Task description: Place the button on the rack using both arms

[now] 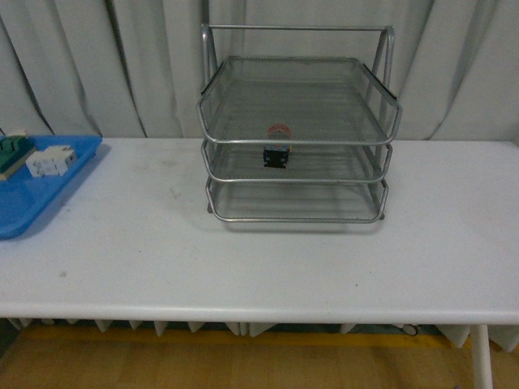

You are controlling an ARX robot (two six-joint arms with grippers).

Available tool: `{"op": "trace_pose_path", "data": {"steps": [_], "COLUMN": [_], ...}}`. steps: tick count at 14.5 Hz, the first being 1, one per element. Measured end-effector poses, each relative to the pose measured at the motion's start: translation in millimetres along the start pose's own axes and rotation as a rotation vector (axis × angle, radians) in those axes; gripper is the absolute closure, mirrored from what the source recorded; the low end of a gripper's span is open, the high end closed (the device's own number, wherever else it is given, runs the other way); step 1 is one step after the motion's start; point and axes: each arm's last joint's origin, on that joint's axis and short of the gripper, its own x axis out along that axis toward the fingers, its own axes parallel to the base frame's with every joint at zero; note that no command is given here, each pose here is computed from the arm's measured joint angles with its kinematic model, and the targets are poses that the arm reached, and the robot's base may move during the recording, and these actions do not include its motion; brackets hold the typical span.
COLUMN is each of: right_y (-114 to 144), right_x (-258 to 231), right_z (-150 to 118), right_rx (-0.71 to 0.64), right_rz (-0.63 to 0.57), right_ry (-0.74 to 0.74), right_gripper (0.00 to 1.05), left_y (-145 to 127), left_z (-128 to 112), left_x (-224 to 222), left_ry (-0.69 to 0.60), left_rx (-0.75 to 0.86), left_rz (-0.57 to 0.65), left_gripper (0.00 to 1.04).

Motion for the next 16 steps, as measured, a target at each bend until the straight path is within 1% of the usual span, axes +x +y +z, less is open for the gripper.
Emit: {"op": "trace_pose_path", "data": {"steps": [1,2,3,5,6,8,9,10,11,12,13,16], "right_y": [0.0,0.0,0.0,0.0,0.0,0.0,0.0,0.0,0.0,0.0,0.0,0.0], "right_x": [0.0,0.0,0.0,0.0,0.0,0.0,0.0,0.0,0.0,0.0,0.0,0.0], "right_z": [-2.8,-1.7,-2.0,-1.8,-1.8,-1.8,-1.8,-1.8,-1.8,-1.8,-1.8,-1.8], "right_rx": [0.000,0.000,-0.003,-0.003,-0.002,-0.002,-0.003,-0.002,-0.003,-0.002,-0.003,-0.003], "right_rz": [0.000,0.000,0.000,0.000,0.000,0.001,0.000,0.001,0.000,0.000,0.000,0.000], "right_ry": [0.022,0.011,0.014,0.012,0.012,0.012,0.012,0.012,0.012,0.012,0.012,0.012], "right_gripper": [1.03,1.03,1.01,0.81,0.66,0.48,0.37,0.23,0.12,0.04,0.08,0.06], "left_y": [0.0,0.0,0.0,0.0,0.0,0.0,0.0,0.0,0.0,0.0,0.0,0.0], "left_z": [0.1,0.0,0.0,0.1,0.0,0.1,0.0,0.1,0.0,0.1,0.1,0.0], "left_x": [0.0,0.0,0.0,0.0,0.0,0.0,0.0,0.0,0.0,0.0,0.0,0.0], "left_ry": [-0.001,0.000,0.000,-0.001,0.000,-0.001,0.000,-0.001,0.000,-0.001,-0.001,0.000], "left_rx": [0.000,0.000,0.000,0.000,0.000,0.000,0.000,0.000,0.000,0.000,0.000,0.000], "left_rz": [0.000,0.000,0.000,0.000,0.000,0.000,0.000,0.000,0.000,0.000,0.000,0.000], "left_gripper": [0.07,0.07,0.07,0.07,0.07,0.07,0.07,0.07,0.07,0.07,0.07,0.07]}}
